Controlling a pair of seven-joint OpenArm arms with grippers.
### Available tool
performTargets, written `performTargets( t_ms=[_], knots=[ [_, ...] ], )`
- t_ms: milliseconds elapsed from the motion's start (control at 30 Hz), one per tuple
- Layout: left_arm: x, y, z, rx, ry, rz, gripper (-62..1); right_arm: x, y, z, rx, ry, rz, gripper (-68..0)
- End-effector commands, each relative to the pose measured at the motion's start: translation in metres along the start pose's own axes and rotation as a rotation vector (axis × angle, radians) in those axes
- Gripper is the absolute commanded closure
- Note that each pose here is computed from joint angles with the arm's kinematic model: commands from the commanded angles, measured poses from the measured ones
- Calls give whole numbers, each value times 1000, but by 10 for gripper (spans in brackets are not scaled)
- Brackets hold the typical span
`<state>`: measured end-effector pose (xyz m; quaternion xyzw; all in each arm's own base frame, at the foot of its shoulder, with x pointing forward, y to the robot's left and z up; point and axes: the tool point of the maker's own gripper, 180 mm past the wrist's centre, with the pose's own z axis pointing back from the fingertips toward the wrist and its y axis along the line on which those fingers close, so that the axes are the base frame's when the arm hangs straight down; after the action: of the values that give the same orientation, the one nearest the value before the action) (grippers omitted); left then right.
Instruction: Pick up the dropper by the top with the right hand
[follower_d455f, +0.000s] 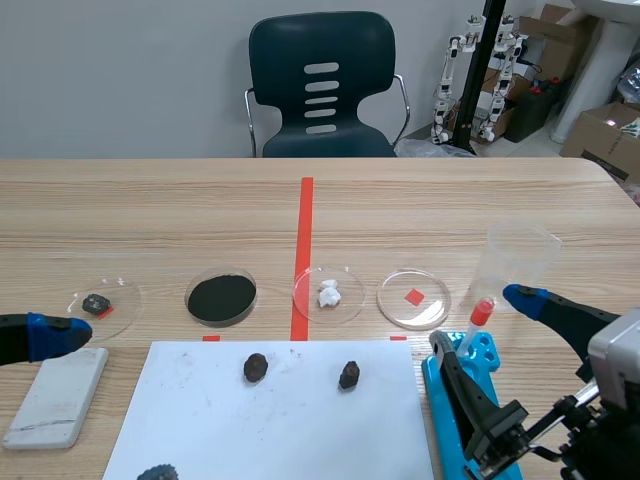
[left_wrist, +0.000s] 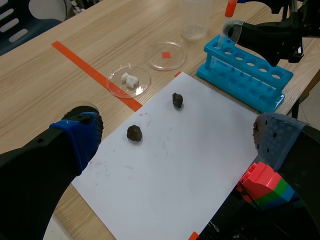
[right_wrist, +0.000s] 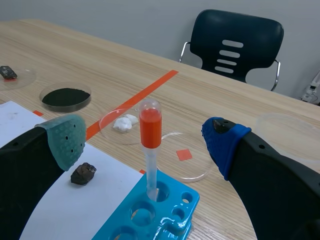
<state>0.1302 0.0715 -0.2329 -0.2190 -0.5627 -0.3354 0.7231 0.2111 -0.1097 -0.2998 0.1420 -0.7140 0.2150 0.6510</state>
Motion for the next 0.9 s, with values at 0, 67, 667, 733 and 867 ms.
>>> performTargets(
  t_ms=[0,67,667,733,867],
  knots=[
    [7,-2,0,1,-30,11,-623,10,-6,-4,-6,-39,11,-483],
    [7,-2,0,1,-30,11,-623,10,-6,-4,-8,-40,14,-483],
    [7,-2,0,1,-30,11,-623,12,-6,-4,-7,-51,13,-482],
    [7,-2,0,1,-30,11,-623,12,-6,-4,-7,-51,13,-482],
    [7,-2,0,1,-30,11,-623,12,-6,-4,-7,-50,13,-403]
  ],
)
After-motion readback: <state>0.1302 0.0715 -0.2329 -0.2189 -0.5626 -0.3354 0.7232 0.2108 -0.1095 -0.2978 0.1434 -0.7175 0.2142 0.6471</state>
